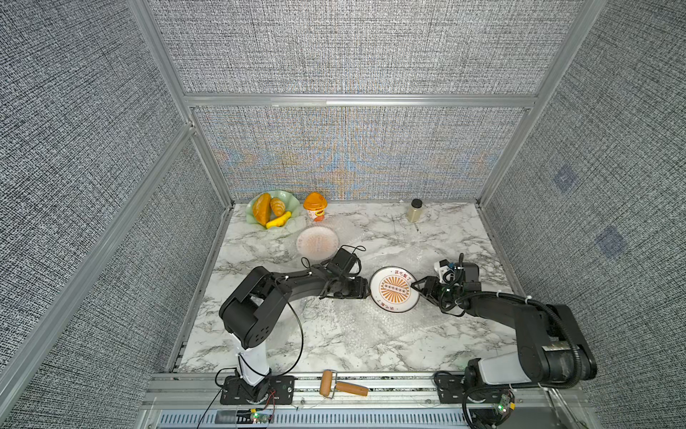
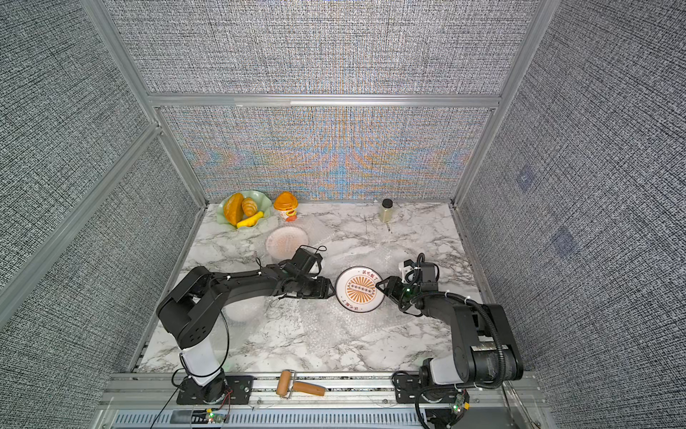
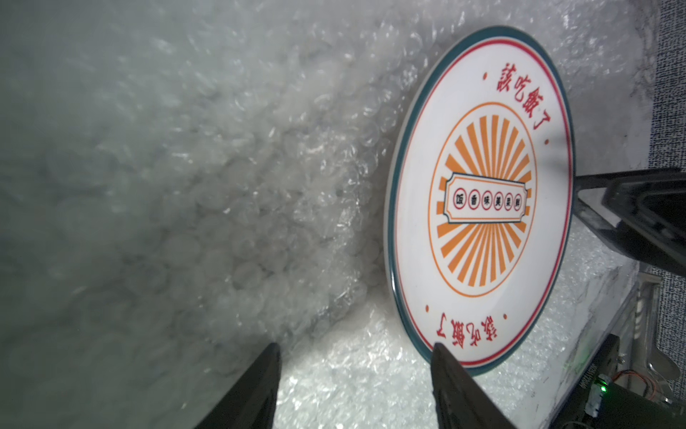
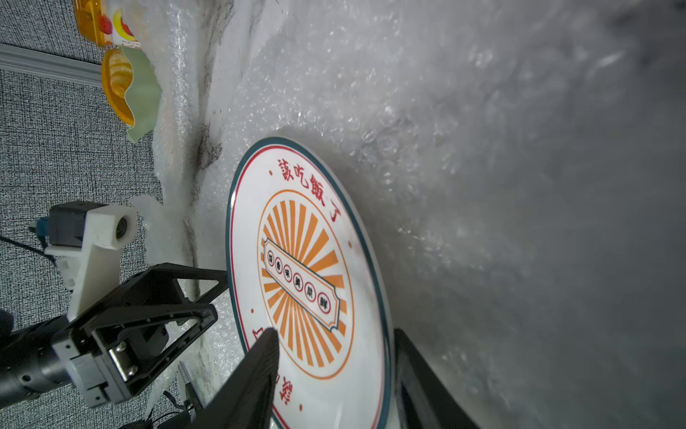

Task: Unpack dinner plates from bubble wrap
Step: Pick up the plate from the bubble wrap.

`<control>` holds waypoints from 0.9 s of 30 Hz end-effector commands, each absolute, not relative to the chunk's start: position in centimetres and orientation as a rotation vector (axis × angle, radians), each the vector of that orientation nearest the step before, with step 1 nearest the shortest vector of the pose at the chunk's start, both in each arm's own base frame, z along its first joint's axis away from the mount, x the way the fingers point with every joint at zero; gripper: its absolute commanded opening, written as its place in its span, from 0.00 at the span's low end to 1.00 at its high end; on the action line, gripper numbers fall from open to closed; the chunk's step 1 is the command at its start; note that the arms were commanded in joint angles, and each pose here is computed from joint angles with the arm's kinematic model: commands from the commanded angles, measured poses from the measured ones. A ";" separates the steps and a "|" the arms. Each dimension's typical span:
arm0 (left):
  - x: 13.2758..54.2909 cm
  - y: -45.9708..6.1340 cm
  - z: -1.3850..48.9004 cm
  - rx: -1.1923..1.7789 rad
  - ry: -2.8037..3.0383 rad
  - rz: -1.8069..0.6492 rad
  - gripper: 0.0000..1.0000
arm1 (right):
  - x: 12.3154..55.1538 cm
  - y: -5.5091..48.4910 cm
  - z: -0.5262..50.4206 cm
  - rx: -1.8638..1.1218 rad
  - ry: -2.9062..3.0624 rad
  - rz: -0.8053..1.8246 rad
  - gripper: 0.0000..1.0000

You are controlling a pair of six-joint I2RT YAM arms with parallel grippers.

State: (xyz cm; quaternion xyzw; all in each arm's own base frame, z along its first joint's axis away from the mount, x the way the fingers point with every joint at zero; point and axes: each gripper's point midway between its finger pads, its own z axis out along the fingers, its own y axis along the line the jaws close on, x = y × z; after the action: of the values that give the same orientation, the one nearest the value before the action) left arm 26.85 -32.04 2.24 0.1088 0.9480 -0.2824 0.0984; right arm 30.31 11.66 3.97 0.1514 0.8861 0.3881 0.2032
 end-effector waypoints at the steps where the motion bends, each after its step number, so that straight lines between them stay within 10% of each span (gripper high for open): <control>1: 24.4 -28.3 -1.0 0.287 2.994 -0.605 0.66 | 31.0 12.0 4.0 0.429 2.452 1.105 0.46; 19: 24.3 -28.2 -1.0 0.294 3.000 -0.601 0.65 | 31.5 12.0 3.8 0.451 2.415 1.118 0.02; 27: 24.3 -28.2 -1.3 0.287 3.002 -0.601 0.65 | 31.7 10.5 6.8 0.456 2.373 1.081 0.00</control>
State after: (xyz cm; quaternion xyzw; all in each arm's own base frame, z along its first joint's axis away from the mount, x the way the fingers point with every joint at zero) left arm 26.76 -31.95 1.91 0.1169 0.9487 -0.2780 0.0946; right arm 31.85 10.83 6.27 0.1598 0.8701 0.3946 0.2486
